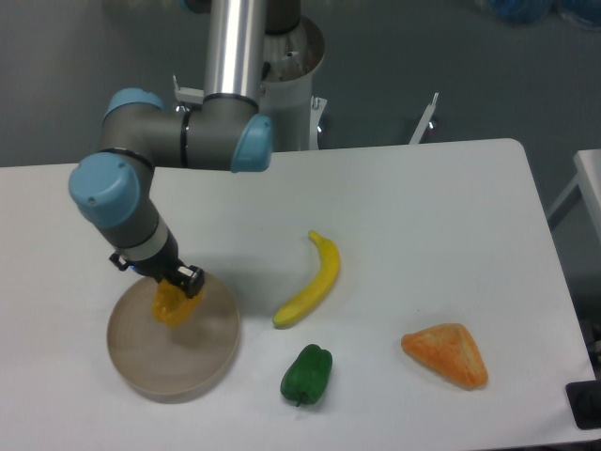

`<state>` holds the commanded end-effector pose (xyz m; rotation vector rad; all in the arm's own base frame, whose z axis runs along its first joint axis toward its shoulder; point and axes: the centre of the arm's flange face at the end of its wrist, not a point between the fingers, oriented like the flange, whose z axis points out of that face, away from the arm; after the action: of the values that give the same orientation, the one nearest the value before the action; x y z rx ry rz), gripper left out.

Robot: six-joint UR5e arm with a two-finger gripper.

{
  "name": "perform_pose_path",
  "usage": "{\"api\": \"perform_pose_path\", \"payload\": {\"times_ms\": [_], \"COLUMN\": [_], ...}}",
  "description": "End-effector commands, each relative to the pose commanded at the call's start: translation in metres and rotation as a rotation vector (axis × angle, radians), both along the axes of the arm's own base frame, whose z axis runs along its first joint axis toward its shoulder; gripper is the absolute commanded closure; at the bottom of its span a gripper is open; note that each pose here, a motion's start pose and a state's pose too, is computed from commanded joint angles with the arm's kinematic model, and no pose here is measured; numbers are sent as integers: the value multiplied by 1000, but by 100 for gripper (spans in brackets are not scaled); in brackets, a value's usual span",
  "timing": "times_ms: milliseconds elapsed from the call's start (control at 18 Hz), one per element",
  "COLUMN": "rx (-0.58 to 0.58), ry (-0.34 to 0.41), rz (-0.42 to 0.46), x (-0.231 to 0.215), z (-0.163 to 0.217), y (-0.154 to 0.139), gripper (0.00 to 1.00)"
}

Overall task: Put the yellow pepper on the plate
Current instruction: 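Lower the yellow pepper onto the plate and open the gripper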

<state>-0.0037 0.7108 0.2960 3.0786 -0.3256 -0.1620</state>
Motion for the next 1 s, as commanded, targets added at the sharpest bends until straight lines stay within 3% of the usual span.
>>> {"api": "perform_pose_path", "payload": {"times_ms": [944, 1000], "rx": [-4, -3], "ry": [1, 1], "rz": [-15, -17], "x": [1, 1], "z": [-24, -22], "y": [12, 12], "gripper": [39, 32]}}
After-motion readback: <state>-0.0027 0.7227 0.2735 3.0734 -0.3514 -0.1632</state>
